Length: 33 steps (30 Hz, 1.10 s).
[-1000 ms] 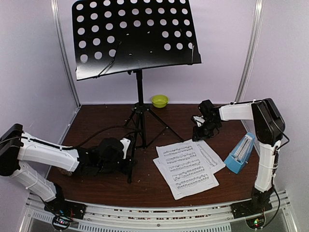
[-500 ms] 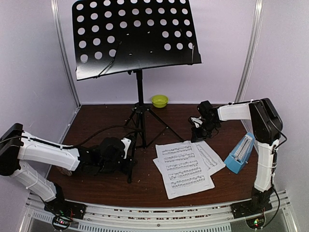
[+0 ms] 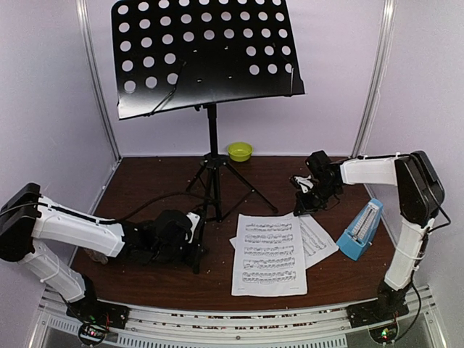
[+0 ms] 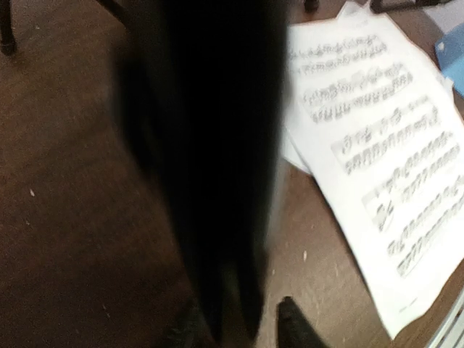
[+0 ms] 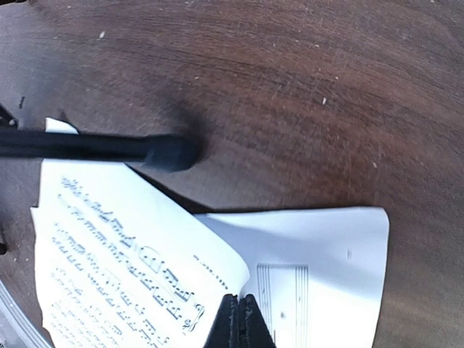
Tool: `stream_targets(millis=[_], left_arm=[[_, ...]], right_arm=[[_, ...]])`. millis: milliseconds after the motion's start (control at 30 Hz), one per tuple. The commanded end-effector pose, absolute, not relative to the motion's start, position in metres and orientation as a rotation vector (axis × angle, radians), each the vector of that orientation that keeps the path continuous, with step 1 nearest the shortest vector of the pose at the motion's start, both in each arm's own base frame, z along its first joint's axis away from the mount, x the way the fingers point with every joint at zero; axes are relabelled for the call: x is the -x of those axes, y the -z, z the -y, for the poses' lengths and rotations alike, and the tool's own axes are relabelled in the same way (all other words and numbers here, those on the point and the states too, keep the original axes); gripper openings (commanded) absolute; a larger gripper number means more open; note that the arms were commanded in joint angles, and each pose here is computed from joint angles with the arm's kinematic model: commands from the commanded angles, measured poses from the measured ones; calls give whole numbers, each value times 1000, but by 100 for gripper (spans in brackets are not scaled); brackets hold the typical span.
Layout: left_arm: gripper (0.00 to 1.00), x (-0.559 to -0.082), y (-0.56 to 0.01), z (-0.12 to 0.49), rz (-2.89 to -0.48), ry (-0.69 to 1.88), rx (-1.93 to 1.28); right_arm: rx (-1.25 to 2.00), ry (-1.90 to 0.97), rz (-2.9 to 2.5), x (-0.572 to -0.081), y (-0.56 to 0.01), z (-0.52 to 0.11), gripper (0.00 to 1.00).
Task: Set up the instrument practice props
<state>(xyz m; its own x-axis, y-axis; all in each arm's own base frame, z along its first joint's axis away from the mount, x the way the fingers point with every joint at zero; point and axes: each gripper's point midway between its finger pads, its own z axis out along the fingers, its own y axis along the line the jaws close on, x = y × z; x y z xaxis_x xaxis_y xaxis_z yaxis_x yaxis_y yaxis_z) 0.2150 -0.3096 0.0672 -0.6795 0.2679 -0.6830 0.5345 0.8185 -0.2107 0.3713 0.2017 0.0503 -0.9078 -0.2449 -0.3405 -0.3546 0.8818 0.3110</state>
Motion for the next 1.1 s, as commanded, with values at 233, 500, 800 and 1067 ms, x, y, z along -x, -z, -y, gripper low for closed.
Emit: stream_targets(millis=[233, 500, 800, 1067], left_arm=[[81, -190, -62, 274, -2363, 482, -617], [83, -188, -145, 259, -2064, 494, -755], [81, -175, -208, 304, -1827, 524, -1132], [79, -177, -263, 351, -1635, 527, -1292]], right_arm=[[496, -640, -2604, -338, -106, -201, 0], [770, -699, -2362, -292, -171, -226, 0], [1129, -736, -2028, -211, -238, -268, 0], [1213, -789, -1856, -164, -289, -283, 0]])
